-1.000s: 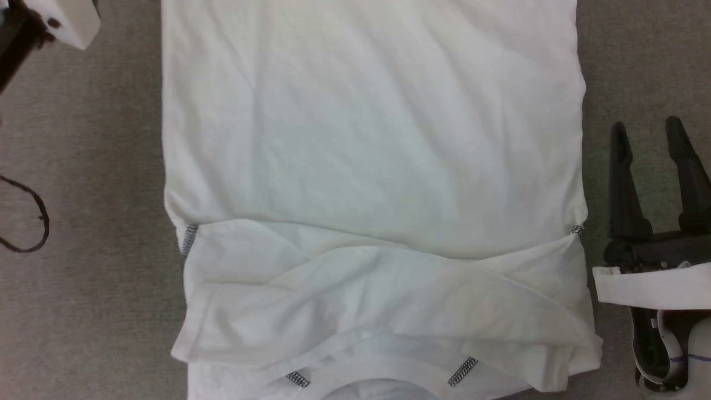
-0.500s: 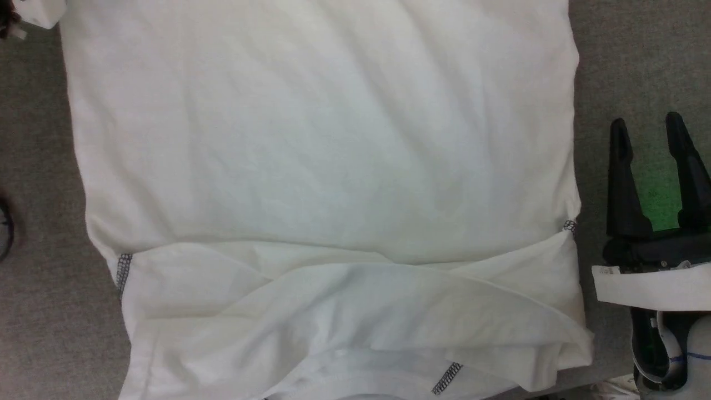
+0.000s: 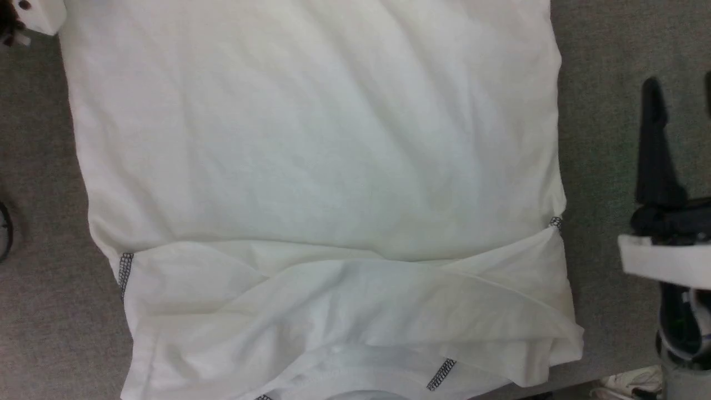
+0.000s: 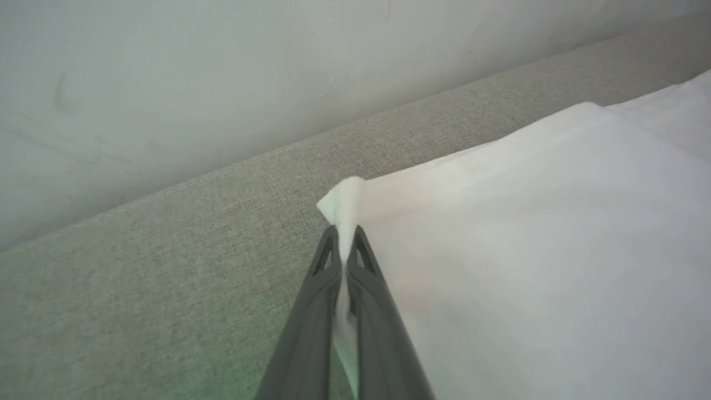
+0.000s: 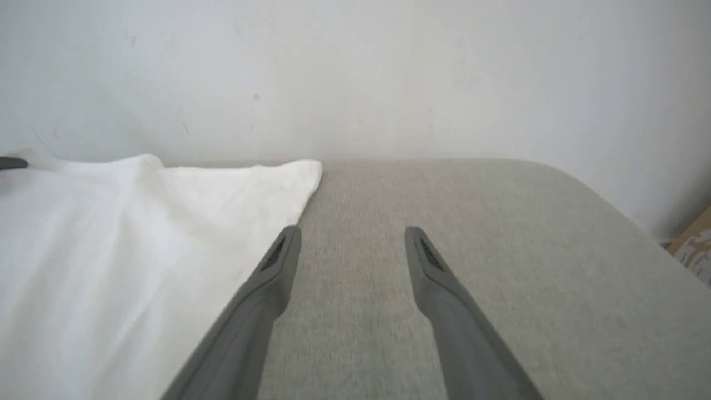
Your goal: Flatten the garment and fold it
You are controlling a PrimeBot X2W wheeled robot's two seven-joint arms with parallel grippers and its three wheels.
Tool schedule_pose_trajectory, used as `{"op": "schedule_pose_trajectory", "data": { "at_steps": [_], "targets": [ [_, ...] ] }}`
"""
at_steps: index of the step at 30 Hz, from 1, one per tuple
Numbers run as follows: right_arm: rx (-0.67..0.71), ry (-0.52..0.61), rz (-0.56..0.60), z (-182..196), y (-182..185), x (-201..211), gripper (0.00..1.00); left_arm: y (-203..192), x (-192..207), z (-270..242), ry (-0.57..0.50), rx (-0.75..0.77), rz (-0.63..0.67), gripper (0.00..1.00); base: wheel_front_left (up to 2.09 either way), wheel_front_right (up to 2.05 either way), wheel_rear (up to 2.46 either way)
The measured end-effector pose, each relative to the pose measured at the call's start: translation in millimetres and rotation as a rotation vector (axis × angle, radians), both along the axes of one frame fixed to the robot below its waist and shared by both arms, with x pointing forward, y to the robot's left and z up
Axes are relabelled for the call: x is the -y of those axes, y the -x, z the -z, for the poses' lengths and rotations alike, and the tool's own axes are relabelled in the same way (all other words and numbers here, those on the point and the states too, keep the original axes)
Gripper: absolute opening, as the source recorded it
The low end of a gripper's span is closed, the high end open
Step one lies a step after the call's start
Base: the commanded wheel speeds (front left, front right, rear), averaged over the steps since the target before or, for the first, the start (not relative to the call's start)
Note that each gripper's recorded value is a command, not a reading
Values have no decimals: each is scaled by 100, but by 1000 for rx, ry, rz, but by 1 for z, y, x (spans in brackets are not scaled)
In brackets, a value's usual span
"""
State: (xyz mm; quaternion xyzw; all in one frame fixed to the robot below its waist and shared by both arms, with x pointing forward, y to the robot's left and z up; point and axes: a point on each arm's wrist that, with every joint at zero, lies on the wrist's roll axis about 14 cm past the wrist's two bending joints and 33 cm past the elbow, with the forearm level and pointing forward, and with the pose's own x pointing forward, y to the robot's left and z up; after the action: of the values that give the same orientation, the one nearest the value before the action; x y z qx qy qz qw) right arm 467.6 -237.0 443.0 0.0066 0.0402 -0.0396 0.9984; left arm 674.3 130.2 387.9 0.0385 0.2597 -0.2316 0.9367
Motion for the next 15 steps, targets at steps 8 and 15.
{"op": "schedule_pose_trajectory", "data": {
  "at_steps": [8,15],
  "targets": [
    [251,114,-116,-141,-65,-25,100,11,5,-32,31,59,4,0,0,0,0],
    [134,32,-130,-148,-139,-25,100,13,12,-31,75,65,7,0,0,0,0]
  ]
}}
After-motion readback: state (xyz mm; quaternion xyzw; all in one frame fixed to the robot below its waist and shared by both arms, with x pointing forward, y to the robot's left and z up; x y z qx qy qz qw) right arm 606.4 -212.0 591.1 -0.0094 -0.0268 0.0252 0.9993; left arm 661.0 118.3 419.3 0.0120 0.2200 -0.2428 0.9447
